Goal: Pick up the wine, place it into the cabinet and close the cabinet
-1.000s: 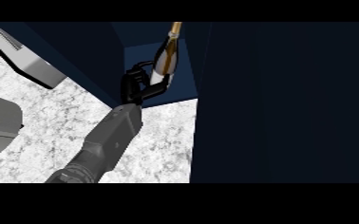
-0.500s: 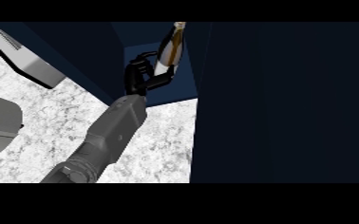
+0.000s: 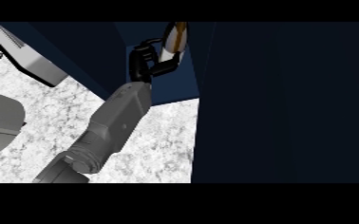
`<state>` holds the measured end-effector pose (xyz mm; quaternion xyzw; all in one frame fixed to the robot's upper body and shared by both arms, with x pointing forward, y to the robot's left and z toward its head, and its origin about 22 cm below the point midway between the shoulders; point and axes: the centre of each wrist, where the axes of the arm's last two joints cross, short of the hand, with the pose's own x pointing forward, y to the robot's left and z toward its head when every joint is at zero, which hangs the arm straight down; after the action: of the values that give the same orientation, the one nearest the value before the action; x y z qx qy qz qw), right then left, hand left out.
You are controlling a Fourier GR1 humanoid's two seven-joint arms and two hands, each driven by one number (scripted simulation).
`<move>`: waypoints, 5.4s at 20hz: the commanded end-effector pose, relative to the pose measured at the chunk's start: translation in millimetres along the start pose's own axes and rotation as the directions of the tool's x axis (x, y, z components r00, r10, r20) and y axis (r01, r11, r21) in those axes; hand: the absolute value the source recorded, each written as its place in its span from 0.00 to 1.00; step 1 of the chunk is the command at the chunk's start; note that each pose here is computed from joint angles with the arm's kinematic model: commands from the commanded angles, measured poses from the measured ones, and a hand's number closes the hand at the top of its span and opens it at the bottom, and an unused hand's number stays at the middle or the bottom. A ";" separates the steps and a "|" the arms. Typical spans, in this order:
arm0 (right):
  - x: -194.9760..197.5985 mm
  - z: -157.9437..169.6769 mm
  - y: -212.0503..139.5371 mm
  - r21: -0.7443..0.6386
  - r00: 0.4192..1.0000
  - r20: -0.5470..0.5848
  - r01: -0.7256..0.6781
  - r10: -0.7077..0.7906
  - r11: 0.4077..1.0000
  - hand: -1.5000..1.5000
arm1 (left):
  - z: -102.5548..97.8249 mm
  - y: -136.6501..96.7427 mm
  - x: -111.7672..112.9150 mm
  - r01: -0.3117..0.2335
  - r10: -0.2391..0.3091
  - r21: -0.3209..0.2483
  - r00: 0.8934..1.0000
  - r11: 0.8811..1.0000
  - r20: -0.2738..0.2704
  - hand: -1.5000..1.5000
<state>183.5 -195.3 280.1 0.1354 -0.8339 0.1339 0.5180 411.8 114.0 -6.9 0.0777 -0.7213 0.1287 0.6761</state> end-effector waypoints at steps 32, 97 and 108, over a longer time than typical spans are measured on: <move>-0.1 6.7 -3.3 0.030 1.000 0.019 -0.007 0.006 1.000 0.00 | -28.7 46.6 12.2 0.467 -0.479 0.200 0.878 0.861 0.015 1.00; 10.9 18.7 -3.7 -0.089 0.998 -0.027 -0.057 0.055 0.994 0.00 | 124.1 -64.4 99.5 -0.150 0.274 -0.565 0.951 0.812 0.141 0.00; 12.1 17.0 13.3 -0.075 0.998 -0.026 -0.051 0.049 0.996 0.00 | 219.6 -26.3 89.8 -0.319 0.399 -0.514 0.915 0.796 0.050 1.00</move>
<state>173.0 -194.1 284.7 0.0865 -0.8335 0.1142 0.5337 237.5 29.0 71.6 -0.2002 -0.7874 0.0319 0.5821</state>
